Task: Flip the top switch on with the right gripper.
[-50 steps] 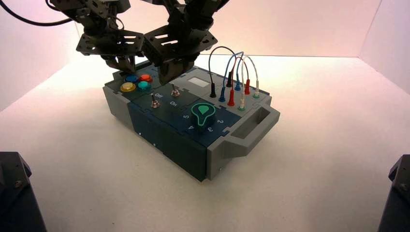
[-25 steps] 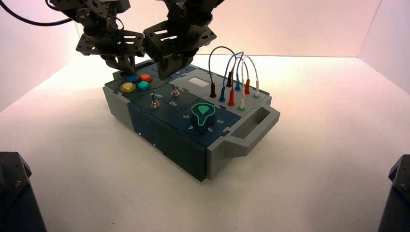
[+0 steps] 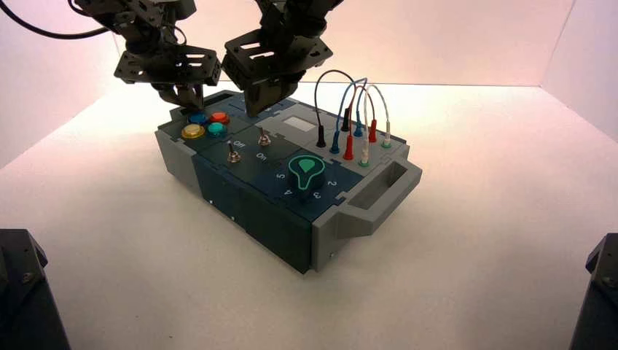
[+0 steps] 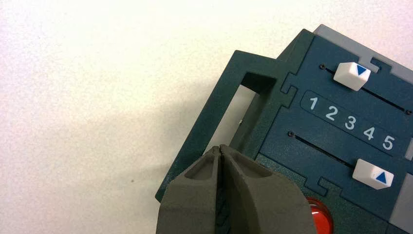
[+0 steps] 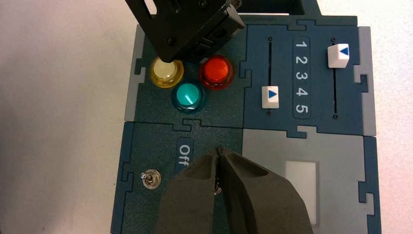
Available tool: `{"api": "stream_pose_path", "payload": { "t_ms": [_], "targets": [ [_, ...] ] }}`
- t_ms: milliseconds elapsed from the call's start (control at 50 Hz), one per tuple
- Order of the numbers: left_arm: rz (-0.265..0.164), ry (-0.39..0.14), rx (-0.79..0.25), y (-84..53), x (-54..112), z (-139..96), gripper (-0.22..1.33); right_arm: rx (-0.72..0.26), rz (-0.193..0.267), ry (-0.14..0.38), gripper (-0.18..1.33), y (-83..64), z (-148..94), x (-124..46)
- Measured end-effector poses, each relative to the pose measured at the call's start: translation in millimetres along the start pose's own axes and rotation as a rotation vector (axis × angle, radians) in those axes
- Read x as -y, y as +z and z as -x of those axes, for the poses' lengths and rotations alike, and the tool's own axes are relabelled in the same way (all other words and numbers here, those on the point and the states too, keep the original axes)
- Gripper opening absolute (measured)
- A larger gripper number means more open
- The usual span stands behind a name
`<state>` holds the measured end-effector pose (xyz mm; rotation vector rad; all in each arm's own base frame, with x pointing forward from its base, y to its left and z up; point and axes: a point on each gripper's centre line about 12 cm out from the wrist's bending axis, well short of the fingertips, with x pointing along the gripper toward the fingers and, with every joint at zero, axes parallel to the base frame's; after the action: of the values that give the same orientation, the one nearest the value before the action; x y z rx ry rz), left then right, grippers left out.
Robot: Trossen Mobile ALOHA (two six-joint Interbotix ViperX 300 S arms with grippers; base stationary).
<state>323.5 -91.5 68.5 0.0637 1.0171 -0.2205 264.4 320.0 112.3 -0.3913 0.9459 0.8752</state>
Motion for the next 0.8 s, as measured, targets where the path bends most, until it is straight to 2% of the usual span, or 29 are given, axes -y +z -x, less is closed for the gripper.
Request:
{"api": "stream_pose_path", "payload": {
  "t_ms": [400,800],
  "targets": [
    [0.002,0.000,0.002,0.6,0.1,0,-0.16,-0.039,-0.008,0.003,-0.14,-10.8,-5,1.1],
    [0.002,0.000,0.002,0.6,0.1,0,-0.16,-0.042,-0.009,0.002,-0.14,-12.6,-5,1.1]
  ]
}}
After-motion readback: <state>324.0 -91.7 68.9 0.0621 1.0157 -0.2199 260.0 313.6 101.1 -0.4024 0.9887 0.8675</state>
